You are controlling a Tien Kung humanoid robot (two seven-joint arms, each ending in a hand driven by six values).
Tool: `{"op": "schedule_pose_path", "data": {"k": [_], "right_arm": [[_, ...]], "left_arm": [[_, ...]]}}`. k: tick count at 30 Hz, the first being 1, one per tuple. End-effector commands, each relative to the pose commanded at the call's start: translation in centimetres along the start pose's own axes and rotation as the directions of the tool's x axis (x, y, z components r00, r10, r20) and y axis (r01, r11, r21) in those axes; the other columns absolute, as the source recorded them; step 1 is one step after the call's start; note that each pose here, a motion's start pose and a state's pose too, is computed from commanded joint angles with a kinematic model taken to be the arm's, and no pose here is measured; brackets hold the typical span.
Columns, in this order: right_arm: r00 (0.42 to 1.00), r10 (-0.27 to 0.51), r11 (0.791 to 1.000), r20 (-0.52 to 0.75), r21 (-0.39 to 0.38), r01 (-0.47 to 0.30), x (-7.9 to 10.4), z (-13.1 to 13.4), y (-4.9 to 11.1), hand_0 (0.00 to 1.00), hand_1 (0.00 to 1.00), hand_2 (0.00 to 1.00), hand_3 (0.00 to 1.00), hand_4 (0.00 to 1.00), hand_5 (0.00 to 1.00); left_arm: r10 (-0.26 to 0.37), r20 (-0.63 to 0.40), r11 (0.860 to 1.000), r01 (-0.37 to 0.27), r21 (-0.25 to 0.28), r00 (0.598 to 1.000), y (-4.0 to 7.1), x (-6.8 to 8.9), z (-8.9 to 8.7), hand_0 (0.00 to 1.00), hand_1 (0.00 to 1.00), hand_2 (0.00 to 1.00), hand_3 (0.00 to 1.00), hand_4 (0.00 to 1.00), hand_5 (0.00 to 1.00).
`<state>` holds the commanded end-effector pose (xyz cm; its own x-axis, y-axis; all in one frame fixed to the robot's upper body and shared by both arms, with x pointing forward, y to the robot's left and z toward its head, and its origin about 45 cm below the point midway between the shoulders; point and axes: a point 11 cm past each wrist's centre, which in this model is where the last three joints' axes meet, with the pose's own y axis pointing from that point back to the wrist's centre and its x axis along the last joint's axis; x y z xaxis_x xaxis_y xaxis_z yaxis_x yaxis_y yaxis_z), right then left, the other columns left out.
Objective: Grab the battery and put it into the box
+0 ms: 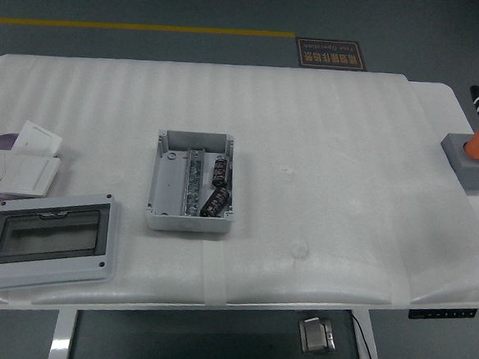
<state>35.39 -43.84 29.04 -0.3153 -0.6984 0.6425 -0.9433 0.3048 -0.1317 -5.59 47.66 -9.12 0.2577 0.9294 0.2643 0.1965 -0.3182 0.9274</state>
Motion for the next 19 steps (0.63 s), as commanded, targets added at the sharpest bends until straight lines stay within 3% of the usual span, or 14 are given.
{"op": "schedule_pose_path", "data": {"k": [8, 15, 19], "right_arm": [[0.999, -0.015, 1.0, -0.03, 0.009, 0.015, -0.3, -0.4, 0.1, 0.953, 0.883, 0.888, 0.963, 0.787, 0.522], [0.992, -0.053, 0.994, -0.116, 0.093, 0.063, -1.5, -3.6, 0.8, 0.953, 0.882, 0.885, 0.963, 0.78, 0.525], [0.989, -0.071, 0.991, -0.132, 0.104, 0.085, -2.0, -4.0, 1.0, 0.953, 0.882, 0.885, 0.963, 0.78, 0.525]], "left_arm": [[-0.01, -0.002, 1.0, 0.01, 0.005, 1.0, -0.1, -0.5, -0.3, 0.614, 0.64, 0.522, 0.581, 0.619, 0.435], [-0.015, -0.004, 1.0, 0.015, 0.003, 1.0, -0.1, -0.7, -0.3, 0.614, 0.64, 0.523, 0.58, 0.619, 0.434], [-0.017, -0.002, 1.0, 0.017, 0.006, 1.0, -0.1, -0.8, -0.4, 0.614, 0.64, 0.523, 0.58, 0.619, 0.434]]}}
